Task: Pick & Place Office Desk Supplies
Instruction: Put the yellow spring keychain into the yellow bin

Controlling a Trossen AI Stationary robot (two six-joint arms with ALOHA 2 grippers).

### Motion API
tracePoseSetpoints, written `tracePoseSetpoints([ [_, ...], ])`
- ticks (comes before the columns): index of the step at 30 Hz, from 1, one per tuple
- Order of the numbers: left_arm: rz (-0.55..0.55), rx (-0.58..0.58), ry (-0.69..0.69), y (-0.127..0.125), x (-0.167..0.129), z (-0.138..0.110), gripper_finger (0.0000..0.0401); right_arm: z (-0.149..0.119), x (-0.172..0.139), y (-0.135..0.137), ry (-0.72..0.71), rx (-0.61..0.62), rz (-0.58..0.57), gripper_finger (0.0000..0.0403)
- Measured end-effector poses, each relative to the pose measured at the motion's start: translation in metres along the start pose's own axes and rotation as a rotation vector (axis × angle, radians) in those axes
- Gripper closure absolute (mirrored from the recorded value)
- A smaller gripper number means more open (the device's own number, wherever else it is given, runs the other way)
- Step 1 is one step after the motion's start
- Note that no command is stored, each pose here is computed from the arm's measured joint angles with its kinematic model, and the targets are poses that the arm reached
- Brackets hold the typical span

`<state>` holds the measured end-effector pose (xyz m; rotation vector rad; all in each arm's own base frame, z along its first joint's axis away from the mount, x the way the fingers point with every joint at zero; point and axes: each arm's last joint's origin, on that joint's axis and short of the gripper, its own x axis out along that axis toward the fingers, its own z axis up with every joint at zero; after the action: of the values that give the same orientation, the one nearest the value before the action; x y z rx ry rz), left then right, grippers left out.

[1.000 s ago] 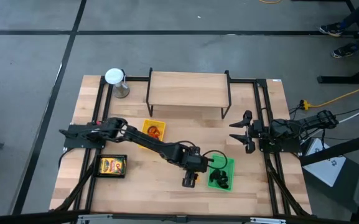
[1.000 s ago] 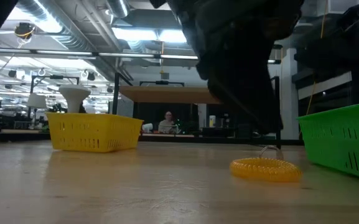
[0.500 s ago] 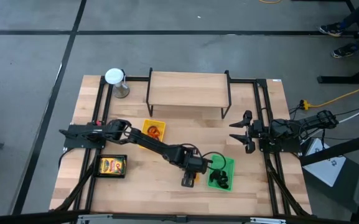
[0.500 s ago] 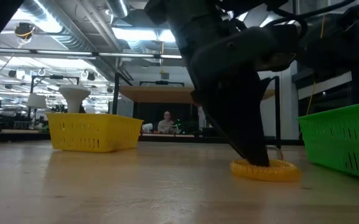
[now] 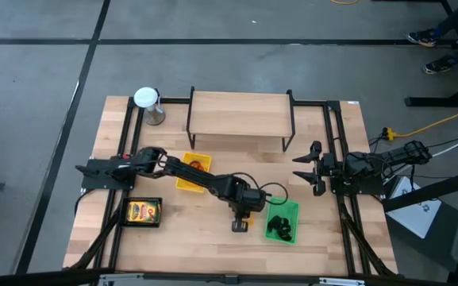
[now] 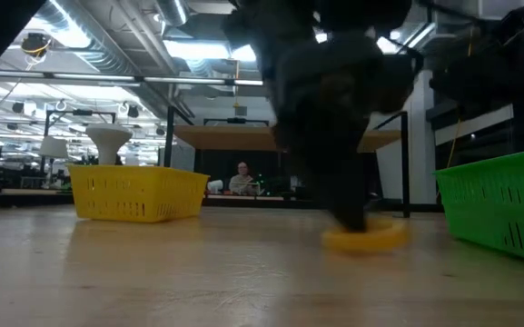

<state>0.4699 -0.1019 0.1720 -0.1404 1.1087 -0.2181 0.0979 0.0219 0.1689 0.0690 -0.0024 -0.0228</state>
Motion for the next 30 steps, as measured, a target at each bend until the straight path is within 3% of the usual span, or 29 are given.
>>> tracePoseSetpoints([
  [8,-0.002,-0.018,-0.239,0.011,-0.084,0.028,0.0395,0.000,0.000,0.000,0.000,0.000,0.000,0.0184],
  [16,0.072,-0.052,-0.478,0.026,-0.172,0.033,0.0396,0.000,0.000,0.000,0.000,0.000,0.000,0.0184],
  [22,0.132,-0.108,-0.636,0.038,-0.213,0.006,0.0396,0.000,0.000,0.000,0.000,0.000,0.000,0.0184],
  [30,0.188,-0.238,-0.735,0.044,-0.223,-0.070,0.0396,0.000,0.000,0.000,0.000,0.000,0.000,0.0184],
])
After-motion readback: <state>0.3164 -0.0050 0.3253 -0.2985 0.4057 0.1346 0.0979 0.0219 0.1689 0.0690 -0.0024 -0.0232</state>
